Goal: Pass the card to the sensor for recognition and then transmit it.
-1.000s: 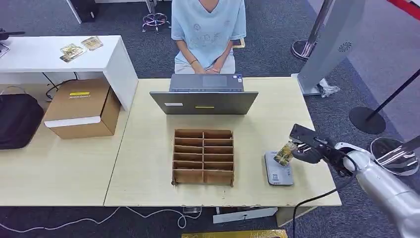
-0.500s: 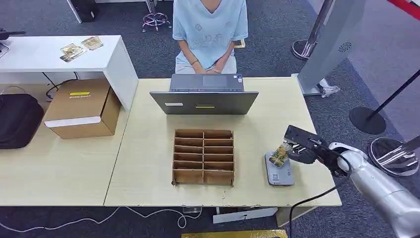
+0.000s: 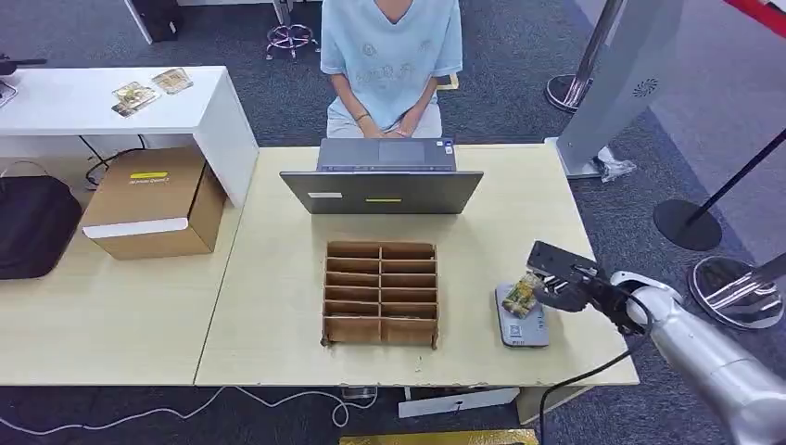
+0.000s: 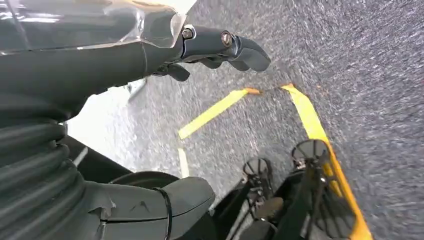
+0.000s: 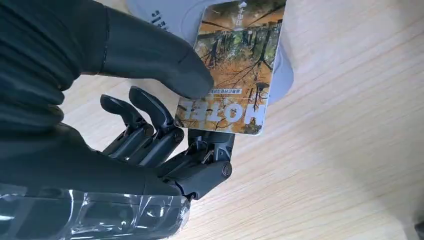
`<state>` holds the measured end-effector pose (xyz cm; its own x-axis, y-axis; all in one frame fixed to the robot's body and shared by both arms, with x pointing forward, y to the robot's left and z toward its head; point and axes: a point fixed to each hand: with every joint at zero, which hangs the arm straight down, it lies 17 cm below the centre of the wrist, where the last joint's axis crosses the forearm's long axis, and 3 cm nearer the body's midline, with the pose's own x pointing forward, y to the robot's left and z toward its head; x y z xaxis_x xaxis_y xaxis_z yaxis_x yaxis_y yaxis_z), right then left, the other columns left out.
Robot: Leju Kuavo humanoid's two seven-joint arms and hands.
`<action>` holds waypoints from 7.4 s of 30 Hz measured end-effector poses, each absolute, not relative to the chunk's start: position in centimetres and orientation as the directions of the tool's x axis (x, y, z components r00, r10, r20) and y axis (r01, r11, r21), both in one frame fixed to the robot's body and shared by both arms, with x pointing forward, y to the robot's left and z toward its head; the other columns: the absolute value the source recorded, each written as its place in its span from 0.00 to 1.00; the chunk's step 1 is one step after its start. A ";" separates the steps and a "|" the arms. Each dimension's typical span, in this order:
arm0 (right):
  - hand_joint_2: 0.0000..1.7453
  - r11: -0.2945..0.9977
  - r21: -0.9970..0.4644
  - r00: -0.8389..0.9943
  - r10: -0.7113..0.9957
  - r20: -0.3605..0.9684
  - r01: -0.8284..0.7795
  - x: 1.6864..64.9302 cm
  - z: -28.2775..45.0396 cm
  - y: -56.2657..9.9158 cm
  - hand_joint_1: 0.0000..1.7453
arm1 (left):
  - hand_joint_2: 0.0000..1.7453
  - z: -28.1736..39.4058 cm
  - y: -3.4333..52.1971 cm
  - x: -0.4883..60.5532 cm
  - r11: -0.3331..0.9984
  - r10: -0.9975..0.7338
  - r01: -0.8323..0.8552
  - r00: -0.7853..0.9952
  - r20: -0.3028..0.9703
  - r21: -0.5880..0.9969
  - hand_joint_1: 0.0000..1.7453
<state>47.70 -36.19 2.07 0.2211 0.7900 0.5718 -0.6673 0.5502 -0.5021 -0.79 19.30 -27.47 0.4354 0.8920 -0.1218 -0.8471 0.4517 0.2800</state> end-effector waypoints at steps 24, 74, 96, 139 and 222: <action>1.00 0.479 -0.592 0.191 0.855 0.483 -0.648 48.2 -0.1 -35.8 1.00 | 1.00 -27.4 18.3 -0.6 0.575 0.818 -0.787 0.552 -0.159 0.226 0.00; 1.00 0.801 -0.512 0.085 0.560 0.824 -0.311 50.8 10.5 -37.7 1.00 | 1.00 -26.5 15.5 -2.5 0.988 -0.138 0.116 0.957 -0.256 -0.099 0.00; 1.00 0.917 -0.363 -0.010 0.366 0.931 -0.166 52.0 13.3 -34.6 1.00 | 1.00 -26.3 14.7 -2.5 0.986 -0.161 0.143 0.954 -0.255 -0.086 0.00; 1.00 0.546 -0.401 -0.512 0.836 0.197 0.736 44.6 34.8 -26.8 1.00 | 1.00 -26.9 15.5 -0.8 0.870 -0.493 0.493 0.865 -0.094 -0.028 0.00; 1.00 -0.017 -0.770 -0.111 0.987 -0.114 0.638 64.4 41.6 -17.9 1.00 | 1.00 -26.4 15.7 1.8 0.442 -0.894 0.891 0.447 0.032 -0.102 0.00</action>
<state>64.39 -17.87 41.56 -0.1109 0.9873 -0.1136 0.6381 -0.0169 -0.7697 1.79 15.68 -26.42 0.4471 -0.8939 0.0317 0.8912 0.4421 -0.1018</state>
